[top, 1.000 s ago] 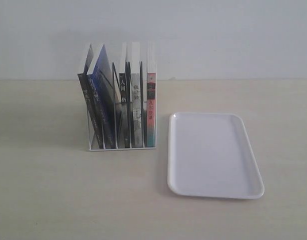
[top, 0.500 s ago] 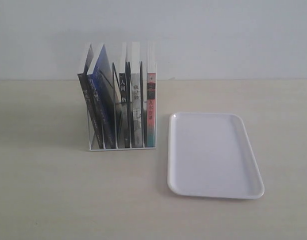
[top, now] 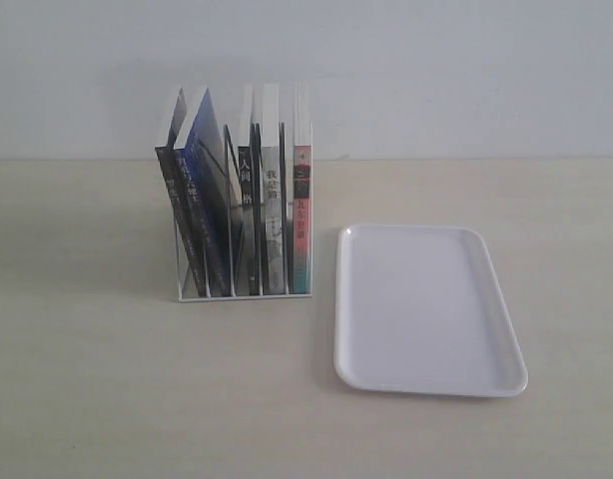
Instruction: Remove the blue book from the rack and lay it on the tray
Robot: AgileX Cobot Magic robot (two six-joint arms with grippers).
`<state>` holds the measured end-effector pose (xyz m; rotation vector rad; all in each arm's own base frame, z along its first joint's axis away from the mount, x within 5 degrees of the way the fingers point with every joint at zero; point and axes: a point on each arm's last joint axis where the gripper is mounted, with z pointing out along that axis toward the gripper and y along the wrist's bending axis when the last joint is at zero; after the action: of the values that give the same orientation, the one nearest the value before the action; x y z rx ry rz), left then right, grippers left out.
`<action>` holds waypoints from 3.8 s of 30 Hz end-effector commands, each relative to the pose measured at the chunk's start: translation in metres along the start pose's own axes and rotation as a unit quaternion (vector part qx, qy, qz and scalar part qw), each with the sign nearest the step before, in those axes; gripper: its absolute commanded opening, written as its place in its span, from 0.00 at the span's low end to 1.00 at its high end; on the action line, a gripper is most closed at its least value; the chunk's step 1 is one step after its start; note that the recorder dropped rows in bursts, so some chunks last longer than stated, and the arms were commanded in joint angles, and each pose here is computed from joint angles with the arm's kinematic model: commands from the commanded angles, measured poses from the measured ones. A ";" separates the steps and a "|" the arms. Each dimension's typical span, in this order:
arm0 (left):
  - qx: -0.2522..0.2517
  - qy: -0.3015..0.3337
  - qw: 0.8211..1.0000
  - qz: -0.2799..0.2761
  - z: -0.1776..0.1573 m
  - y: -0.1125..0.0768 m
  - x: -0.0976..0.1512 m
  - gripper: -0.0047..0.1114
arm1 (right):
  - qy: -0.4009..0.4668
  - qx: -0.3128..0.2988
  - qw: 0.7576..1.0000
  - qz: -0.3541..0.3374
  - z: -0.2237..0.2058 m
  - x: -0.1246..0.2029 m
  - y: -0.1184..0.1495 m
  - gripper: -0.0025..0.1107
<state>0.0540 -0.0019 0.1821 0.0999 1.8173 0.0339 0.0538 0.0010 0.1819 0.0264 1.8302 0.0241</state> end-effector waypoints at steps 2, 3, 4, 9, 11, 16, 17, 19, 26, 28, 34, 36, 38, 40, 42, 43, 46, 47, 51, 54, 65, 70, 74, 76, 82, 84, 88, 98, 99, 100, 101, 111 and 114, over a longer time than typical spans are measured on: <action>-0.002 -0.011 1.000 0.000 -0.001 0.000 -0.003 0.08 | -0.007 0.003 1.000 0.002 0.000 -0.001 0.000 0.02; -0.002 -0.011 1.000 0.000 -0.001 0.000 -0.003 0.08 | -0.008 0.004 1.000 0.001 0.000 -0.001 0.000 0.02; -0.002 -0.011 1.000 0.000 -0.001 0.000 -0.003 0.08 | -0.011 0.004 1.000 0.000 0.000 -0.002 0.000 0.02; -0.002 -0.011 1.000 0.000 -0.001 0.000 -0.003 0.08 | -0.049 0.006 0.999 0.000 -0.001 -0.009 -0.001 0.02; -0.002 -0.011 1.000 0.000 -0.001 0.000 -0.003 0.08 | -0.079 0.007 0.997 0.000 -0.002 -0.014 -0.001 0.02; -0.002 -0.011 1.000 0.000 -0.001 0.000 -0.003 0.08 | -0.192 0.012 0.981 -0.001 -0.007 -0.034 -0.002 0.02; -0.002 -0.011 1.000 0.000 -0.001 0.000 -0.003 0.08 | -0.210 0.012 0.978 -0.001 -0.008 -0.037 -0.002 0.02; -0.002 -0.011 1.000 0.000 -0.001 0.000 -0.003 0.08 | -0.249 0.014 0.968 -0.001 -0.012 -0.044 -0.002 0.02; -0.002 -0.011 1.000 0.000 -0.001 0.000 -0.003 0.08 | -0.339 0.018 0.940 0.000 -0.021 -0.058 -0.003 0.02; -0.002 -0.011 1.000 0.000 -0.001 0.000 -0.003 0.08 | -0.323 0.017 0.946 0.000 -0.020 -0.056 -0.003 0.02; -0.002 -0.011 1.000 0.000 -0.001 0.000 -0.003 0.08 | -0.308 0.018 0.951 -0.023 -0.039 -0.091 0.000 0.02; -0.002 -0.011 1.000 0.000 -0.001 0.000 -0.003 0.08 | -0.288 0.016 0.957 -0.024 -0.039 -0.105 0.001 0.02; -0.002 -0.011 1.000 0.000 -0.001 0.000 -0.003 0.08 | -0.258 0.014 0.966 -0.025 -0.038 -0.119 0.001 0.02; -0.002 -0.011 1.000 0.000 -0.001 0.000 -0.003 0.08 | -0.204 0.011 0.979 -0.025 -0.031 -0.132 0.002 0.02; -0.002 -0.011 1.000 0.000 -0.001 0.000 -0.003 0.08 | -0.153 0.007 0.988 -0.023 -0.024 -0.143 0.003 0.02; -0.002 -0.011 1.000 0.000 -0.001 0.000 -0.003 0.08 | -0.128 0.005 0.992 -0.020 -0.019 -0.147 0.003 0.02; -0.002 -0.011 1.000 0.000 -0.001 0.000 -0.003 0.08 | -0.105 0.005 0.994 -0.020 -0.007 -0.160 0.003 0.02; -0.002 -0.011 1.000 0.000 -0.001 0.000 -0.003 0.08 | -0.101 0.005 0.995 -0.020 -0.003 -0.162 0.003 0.02; -0.002 -0.011 1.000 0.000 -0.001 0.000 -0.003 0.08 | -0.115 0.007 0.993 -0.019 0.003 -0.169 0.003 0.02; -0.002 -0.011 1.000 0.000 -0.001 0.000 -0.003 0.08 | -0.133 0.008 0.991 -0.015 0.005 -0.173 0.002 0.02; -0.002 -0.011 1.000 0.000 -0.001 0.000 -0.003 0.08 | -0.037 0.001 0.999 0.025 0.033 -0.159 0.002 0.02; -0.002 -0.011 1.000 0.000 -0.001 0.000 -0.003 0.08 | 0.071 -0.047 0.996 0.034 0.084 -0.143 0.018 0.02; -0.002 -0.011 1.000 0.000 -0.001 0.000 -0.003 0.08 | 0.088 -0.135 0.987 0.000 0.113 -0.162 0.061 0.02; -0.002 -0.011 1.000 0.000 -0.001 0.000 -0.003 0.08 | 0.084 -0.180 0.980 -0.017 0.124 -0.185 0.089 0.02; -0.002 -0.011 1.000 0.000 -0.001 0.000 -0.003 0.08 | 0.144 -0.239 0.959 -0.052 0.160 -0.224 0.150 0.02; -0.002 -0.011 1.000 0.000 -0.001 0.000 -0.003 0.08 | 0.165 -0.226 0.957 -0.072 0.169 -0.232 0.160 0.02; -0.002 -0.011 1.000 0.000 -0.001 0.000 -0.003 0.08 | 0.208 -0.144 0.963 -0.097 0.183 -0.249 0.171 0.02; -0.002 -0.011 1.000 0.000 -0.001 0.000 -0.003 0.08 | 0.270 -0.162 0.946 -0.076 0.207 -0.258 0.223 0.02; -0.002 -0.011 1.000 0.000 -0.001 0.000 -0.003 0.08 | 0.274 -0.168 0.944 -0.069 0.209 -0.258 0.226 0.02; -0.002 -0.011 1.000 0.000 -0.001 0.000 -0.003 0.08 | 0.281 -0.173 0.942 -0.066 0.212 -0.258 0.230 0.02; -0.002 -0.011 1.000 0.000 -0.001 0.000 -0.003 0.08 | 0.287 -0.175 0.939 -0.072 0.215 -0.257 0.233 0.02; -0.002 -0.011 1.000 0.000 -0.001 0.000 -0.003 0.08 | 0.327 -0.162 0.929 -0.055 0.241 -0.239 0.248 0.36; -0.002 -0.011 1.000 0.000 -0.001 0.000 -0.003 0.08 | 0.329 -0.167 0.929 -0.027 0.246 -0.234 0.254 0.38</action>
<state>0.0540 -0.0019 0.1821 0.0999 1.8173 0.0339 0.3498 0.2440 0.3529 -0.3492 2.4858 0.2902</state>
